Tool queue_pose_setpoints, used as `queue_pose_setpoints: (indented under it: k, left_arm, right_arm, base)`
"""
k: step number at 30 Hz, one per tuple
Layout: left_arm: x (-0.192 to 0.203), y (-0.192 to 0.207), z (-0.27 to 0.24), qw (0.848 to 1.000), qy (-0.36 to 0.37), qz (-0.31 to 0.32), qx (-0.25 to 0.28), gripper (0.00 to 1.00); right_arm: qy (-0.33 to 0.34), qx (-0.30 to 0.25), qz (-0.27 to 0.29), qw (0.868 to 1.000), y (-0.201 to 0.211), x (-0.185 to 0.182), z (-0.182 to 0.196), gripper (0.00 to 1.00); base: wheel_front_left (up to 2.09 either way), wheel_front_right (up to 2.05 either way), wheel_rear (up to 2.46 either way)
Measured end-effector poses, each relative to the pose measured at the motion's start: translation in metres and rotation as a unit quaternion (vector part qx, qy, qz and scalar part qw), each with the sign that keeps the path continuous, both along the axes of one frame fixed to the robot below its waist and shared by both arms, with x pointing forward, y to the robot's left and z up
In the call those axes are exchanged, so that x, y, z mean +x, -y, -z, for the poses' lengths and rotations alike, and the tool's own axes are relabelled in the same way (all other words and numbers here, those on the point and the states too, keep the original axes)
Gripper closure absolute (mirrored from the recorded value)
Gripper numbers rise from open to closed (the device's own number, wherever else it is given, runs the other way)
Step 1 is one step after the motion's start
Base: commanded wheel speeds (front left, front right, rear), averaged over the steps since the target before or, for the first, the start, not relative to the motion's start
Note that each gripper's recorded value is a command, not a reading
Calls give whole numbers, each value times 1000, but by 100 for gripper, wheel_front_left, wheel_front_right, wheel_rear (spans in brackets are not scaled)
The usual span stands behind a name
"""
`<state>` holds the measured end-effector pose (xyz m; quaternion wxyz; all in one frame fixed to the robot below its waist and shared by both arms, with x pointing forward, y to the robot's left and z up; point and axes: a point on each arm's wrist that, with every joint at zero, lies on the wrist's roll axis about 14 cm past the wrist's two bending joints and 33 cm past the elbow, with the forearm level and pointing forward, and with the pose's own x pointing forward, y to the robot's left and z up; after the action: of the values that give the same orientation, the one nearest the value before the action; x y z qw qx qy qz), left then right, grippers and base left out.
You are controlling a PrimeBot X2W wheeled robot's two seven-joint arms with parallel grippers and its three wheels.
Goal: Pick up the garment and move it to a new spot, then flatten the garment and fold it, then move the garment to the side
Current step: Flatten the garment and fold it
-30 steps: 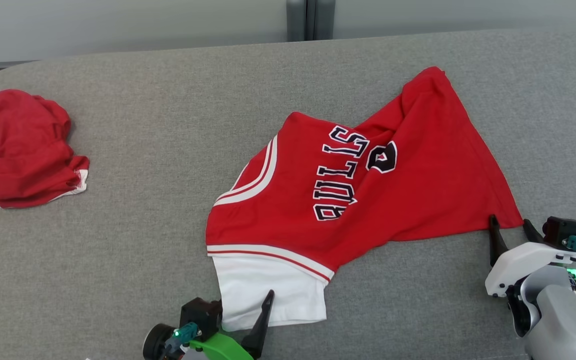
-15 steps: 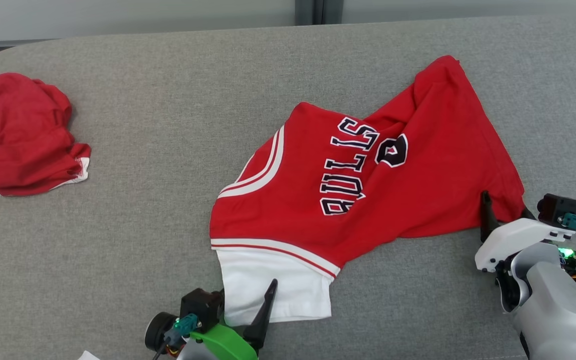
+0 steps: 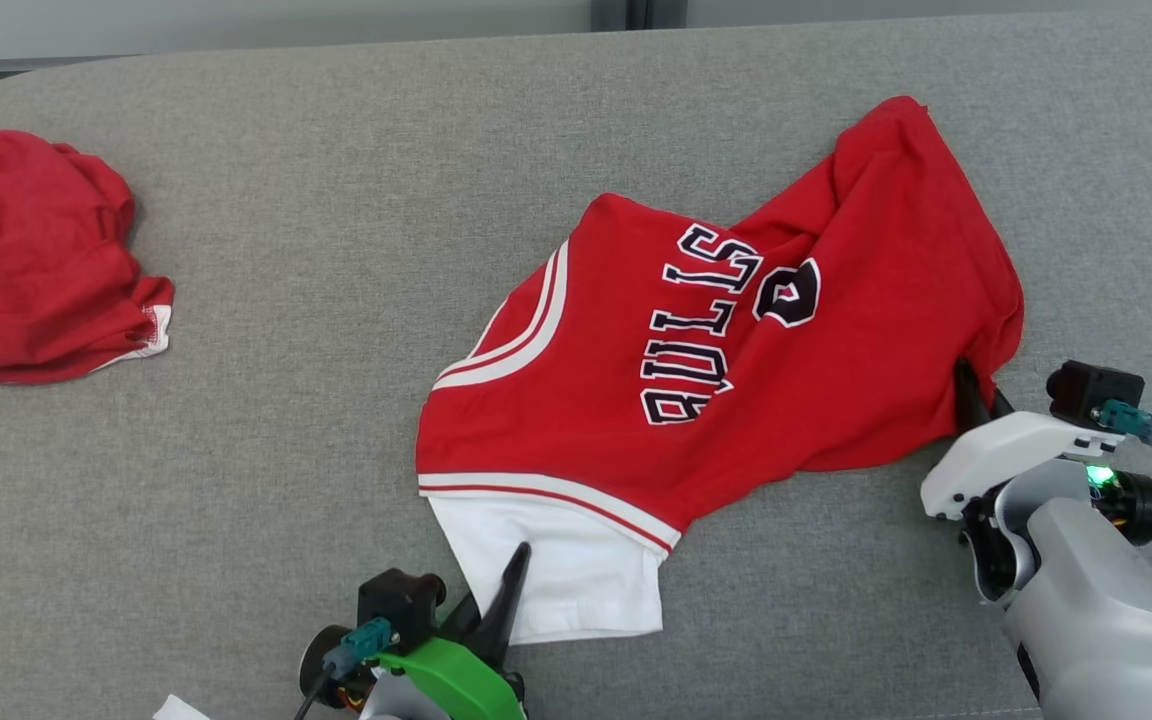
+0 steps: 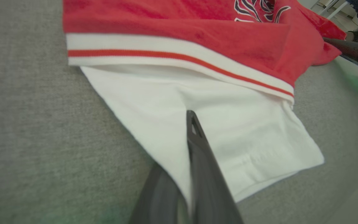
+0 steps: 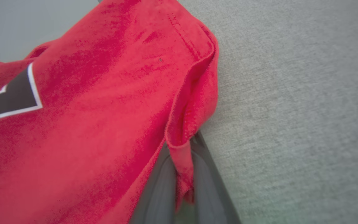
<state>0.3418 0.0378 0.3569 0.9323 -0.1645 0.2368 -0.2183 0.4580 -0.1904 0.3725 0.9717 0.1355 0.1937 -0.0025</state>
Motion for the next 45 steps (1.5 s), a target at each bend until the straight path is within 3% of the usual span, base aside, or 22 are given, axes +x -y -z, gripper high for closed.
queue_pose_setpoints:
  k: [5, 13, 17, 25, 33, 40, 45]
  left_arm:
    - [15, 2, -23, 998, 12, -33, -57, 100]
    - [71, -34, -110, 977, 130, -105, -136, 100]
    - [99, -48, -144, 969, 179, -103, -136, 100]
    - [211, -83, -249, 946, 277, -107, -132, 100]
    - [304, -79, -348, 921, 362, -95, -111, 100]
    - [349, -56, -394, 902, 406, -83, -121, 100]
    - [360, -41, -412, 889, 430, -75, -139, 100]
  right_arm:
    - [50, 8, -21, 999, -14, 11, -28, 100]
    - [150, 23, -34, 988, -21, 26, -93, 100]
    - [187, 45, -28, 981, -21, 41, -122, 100]
    - [245, 97, -14, 965, -25, 120, -194, 100]
    - [315, 180, 27, 932, -13, 203, -286, 100]
    - [364, 191, 49, 910, 5, 243, -327, 100]
    - [373, 179, 57, 909, 14, 257, -330, 100]
  base:
    - [0, 0, 0]
    - [0, 0, 0]
    - [0, 0, 0]
    - [0, 0, 0]
    - [0, 0, 0]
    - [0, 0, 0]
    - [0, 0, 0]
